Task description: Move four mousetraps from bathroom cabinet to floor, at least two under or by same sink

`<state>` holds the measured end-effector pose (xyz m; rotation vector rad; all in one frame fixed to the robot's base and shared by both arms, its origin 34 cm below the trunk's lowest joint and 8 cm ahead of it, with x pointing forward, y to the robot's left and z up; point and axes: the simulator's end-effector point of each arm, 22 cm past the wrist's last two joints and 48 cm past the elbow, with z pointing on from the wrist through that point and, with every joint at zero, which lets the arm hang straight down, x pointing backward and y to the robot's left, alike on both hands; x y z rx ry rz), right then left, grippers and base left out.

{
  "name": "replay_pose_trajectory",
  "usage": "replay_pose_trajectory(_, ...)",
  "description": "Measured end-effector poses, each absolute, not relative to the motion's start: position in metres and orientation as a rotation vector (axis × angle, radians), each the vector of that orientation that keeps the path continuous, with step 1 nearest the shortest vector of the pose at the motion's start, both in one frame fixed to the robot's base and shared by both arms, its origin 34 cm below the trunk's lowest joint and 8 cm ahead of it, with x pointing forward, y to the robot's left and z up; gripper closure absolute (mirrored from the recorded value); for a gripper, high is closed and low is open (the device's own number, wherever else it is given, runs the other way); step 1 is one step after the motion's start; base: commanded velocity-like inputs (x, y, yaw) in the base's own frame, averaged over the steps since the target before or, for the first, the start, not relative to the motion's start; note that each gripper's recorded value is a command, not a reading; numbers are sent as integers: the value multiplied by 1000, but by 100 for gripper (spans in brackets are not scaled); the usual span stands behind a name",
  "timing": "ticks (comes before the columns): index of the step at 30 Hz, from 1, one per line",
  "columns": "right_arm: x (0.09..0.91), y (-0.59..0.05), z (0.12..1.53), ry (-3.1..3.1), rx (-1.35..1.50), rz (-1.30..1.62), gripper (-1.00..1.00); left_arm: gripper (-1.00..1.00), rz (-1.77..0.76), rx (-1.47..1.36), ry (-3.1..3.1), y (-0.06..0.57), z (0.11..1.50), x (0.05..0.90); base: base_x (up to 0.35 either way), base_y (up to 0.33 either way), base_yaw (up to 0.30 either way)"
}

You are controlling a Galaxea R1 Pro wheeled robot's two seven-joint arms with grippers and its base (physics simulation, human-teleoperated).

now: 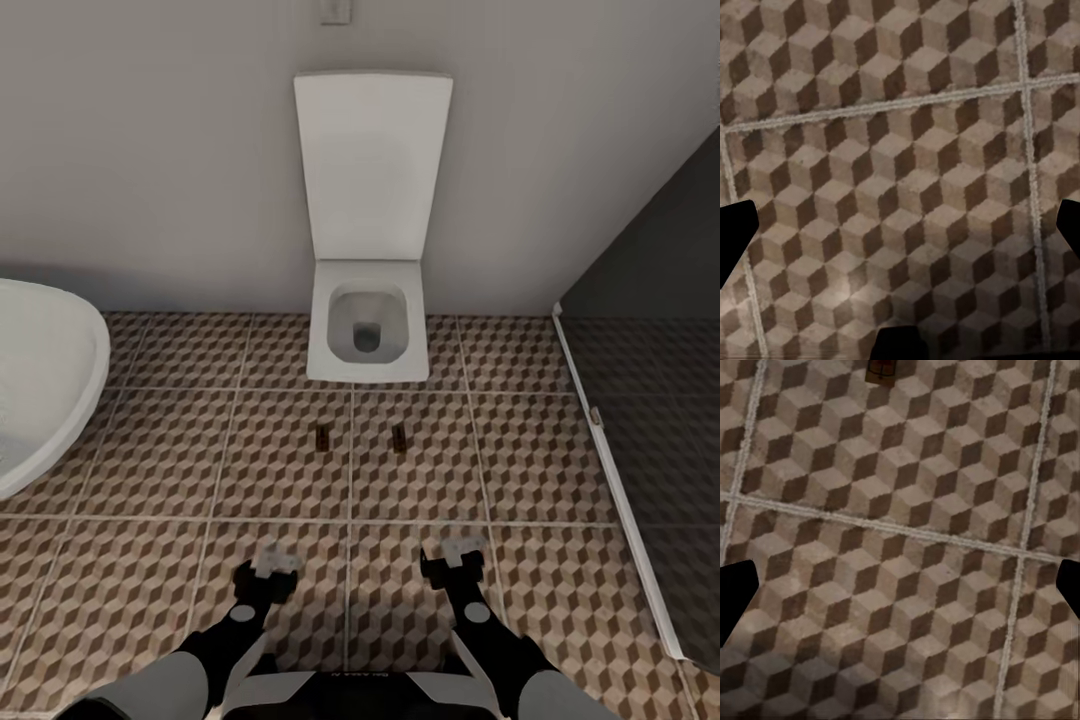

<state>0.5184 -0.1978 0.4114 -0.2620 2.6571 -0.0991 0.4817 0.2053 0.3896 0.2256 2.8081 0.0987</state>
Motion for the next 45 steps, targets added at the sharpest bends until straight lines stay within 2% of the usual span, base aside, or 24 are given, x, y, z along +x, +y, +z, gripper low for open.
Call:
replay_pose_trajectory(17,452,-218,435,2650,-254,-105,-100,-100,126,234,2819,216,420,436,0,0,29)
replay_pose_trajectory(45,454,-223,490,2588,-241,-107,-100,-100,139,222,2760,223,473,444,0,0,67)
